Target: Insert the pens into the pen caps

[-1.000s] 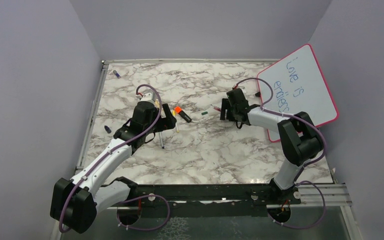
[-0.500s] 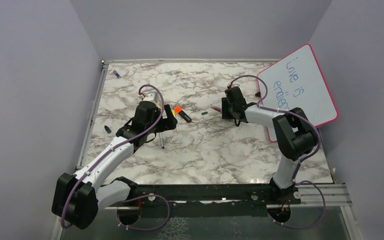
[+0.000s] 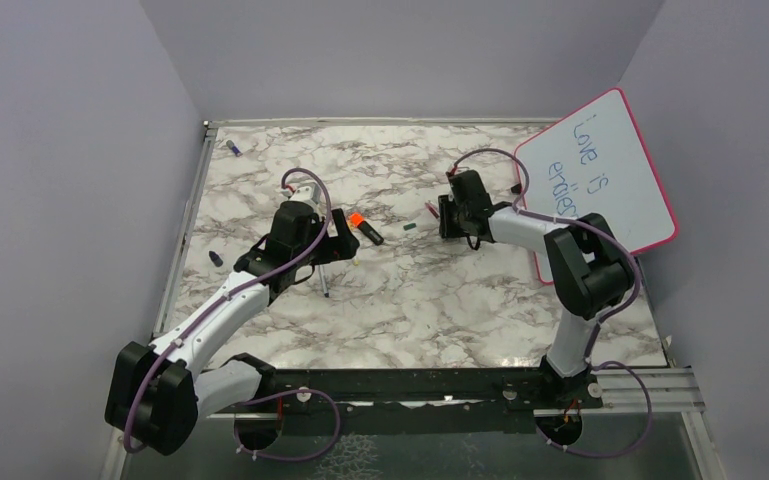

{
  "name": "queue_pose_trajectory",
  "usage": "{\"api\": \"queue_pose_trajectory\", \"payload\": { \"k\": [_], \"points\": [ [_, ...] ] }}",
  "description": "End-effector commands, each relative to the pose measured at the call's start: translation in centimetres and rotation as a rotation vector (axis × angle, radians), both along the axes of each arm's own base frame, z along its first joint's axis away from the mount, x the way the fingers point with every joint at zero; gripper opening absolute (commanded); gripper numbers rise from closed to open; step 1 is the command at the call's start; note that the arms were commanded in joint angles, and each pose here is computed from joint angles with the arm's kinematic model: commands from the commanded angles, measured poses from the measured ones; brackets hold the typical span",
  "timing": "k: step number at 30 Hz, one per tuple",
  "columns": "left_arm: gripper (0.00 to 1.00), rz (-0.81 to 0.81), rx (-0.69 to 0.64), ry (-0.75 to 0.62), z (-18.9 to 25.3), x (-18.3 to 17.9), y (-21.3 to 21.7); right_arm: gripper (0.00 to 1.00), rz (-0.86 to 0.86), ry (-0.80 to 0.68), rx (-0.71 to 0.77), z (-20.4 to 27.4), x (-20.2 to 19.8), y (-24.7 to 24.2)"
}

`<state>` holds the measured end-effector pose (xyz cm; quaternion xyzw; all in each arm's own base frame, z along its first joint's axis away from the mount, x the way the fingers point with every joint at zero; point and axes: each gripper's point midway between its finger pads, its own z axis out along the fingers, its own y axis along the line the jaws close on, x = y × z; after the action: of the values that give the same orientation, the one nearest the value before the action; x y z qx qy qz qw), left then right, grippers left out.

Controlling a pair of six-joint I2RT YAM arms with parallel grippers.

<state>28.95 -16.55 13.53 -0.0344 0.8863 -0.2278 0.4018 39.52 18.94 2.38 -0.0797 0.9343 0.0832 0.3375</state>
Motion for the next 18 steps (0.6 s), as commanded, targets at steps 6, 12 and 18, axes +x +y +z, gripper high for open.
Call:
{"api": "queue_pose_trajectory", "payload": {
  "k": [6, 12, 18],
  "points": [
    [0.95, -0.025, -0.014, -0.021, 0.5, 0.6, -0.5, 0.35, 0.039, 0.036, -0.066, -2.5, 0.8, 0.4],
    [0.95, -0.049, -0.026, -0.025, 0.7, 0.5, -1.0, 0.24, 0.098, 0.034, -0.093, -3.0, 0.5, 0.8],
    [0.95, -0.06, -0.035, -0.03, 0.9, 0.5, -1.2, 0.17, 0.112, 0.059, -0.115, -3.5, 0.0, 1.2]
  ]
}}
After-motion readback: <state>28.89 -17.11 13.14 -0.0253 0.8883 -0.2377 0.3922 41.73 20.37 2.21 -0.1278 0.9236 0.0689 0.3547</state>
